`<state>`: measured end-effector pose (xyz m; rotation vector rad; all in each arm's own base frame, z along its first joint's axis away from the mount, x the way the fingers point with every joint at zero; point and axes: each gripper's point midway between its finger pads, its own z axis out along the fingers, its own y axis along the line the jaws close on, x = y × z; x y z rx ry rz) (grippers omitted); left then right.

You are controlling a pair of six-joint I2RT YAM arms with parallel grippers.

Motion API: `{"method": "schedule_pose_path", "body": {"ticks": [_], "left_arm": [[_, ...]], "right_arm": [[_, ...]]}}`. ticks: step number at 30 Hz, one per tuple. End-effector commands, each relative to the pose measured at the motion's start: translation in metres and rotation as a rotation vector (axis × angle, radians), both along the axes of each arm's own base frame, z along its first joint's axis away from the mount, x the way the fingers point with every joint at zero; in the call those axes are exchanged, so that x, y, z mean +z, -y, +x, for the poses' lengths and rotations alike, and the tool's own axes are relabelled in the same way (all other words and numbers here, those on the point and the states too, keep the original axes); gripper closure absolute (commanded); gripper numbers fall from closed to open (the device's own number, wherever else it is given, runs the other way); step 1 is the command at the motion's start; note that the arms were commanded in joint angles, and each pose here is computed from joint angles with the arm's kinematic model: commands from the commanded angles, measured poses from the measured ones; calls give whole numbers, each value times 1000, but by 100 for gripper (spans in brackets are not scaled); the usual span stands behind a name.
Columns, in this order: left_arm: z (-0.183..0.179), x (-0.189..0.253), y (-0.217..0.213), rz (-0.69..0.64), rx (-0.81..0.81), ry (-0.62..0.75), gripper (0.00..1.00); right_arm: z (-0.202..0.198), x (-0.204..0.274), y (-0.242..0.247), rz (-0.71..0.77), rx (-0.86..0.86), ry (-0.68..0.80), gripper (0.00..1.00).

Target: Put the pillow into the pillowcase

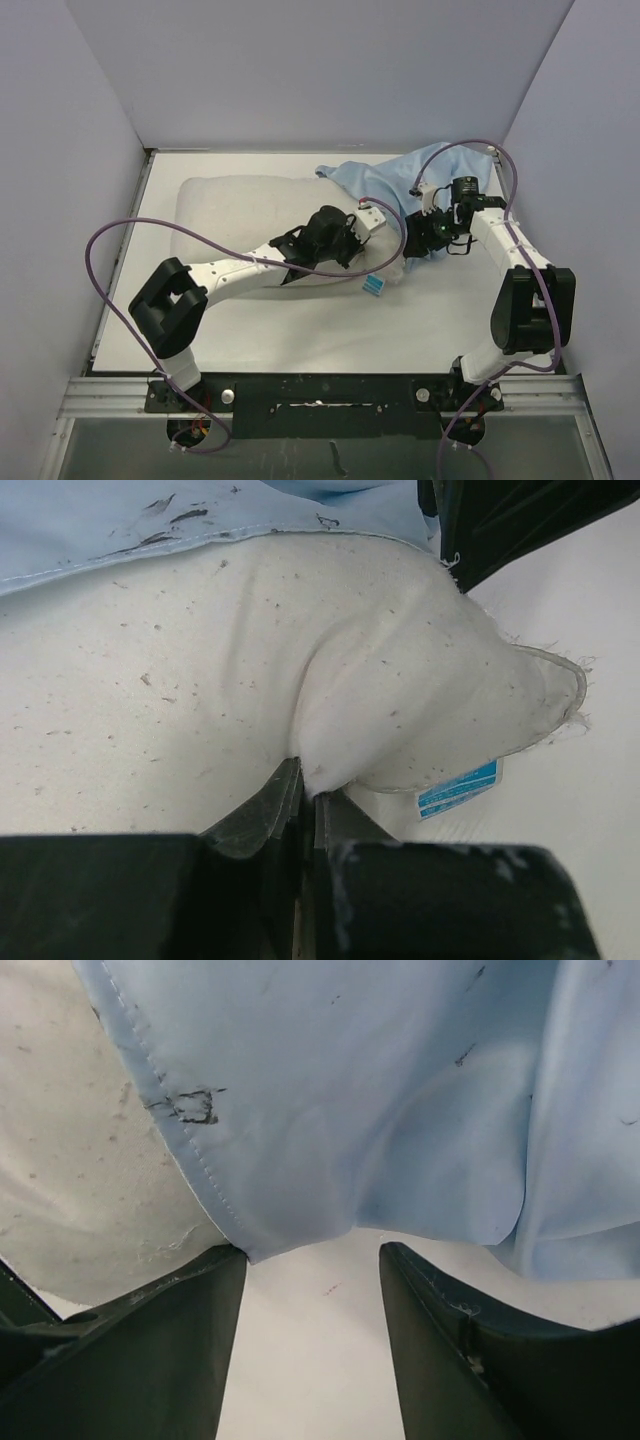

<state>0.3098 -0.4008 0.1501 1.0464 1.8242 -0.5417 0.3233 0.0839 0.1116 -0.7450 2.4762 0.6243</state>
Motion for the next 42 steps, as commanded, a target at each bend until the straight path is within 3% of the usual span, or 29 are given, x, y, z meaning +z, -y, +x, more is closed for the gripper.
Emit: {"method": "schedule_pose_path", "body": {"ticks": [1, 5, 9, 11, 15, 21, 25, 34, 37, 42], "left_arm": [[8, 30, 19, -134, -9, 13, 100], [6, 29, 20, -160, -6, -29, 100], [17, 26, 13, -214, 80, -112, 100], [29, 26, 4, -246, 175, -157, 100], [56, 24, -15, -324, 426, -250, 100], [71, 27, -12, -422, 600, -382, 100], [70, 31, 13, -486, 642, -487, 100], [64, -1, 13, -387, 950, -520, 100], [65, 3, 23, -458, 900, -527, 100], [51, 39, 44, -641, 570, -431, 100]], "right_arm": [[24, 16, -7, 1, -8, 87, 44], [23, 15, -10, 6, 0, 86, 57], [18, 19, -8, -7, 17, 97, 89], [11, 25, -10, 1, 52, 108, 99], [-15, 44, -21, 59, 162, 136, 100], [-50, 65, -40, 162, 306, 153, 100], [-59, 63, -61, 184, 371, 137, 100], [-57, 94, -118, 266, 498, 134, 100], [-39, 106, -125, 281, 444, 142, 100], [21, 86, -103, 255, 180, 107, 100]]}}
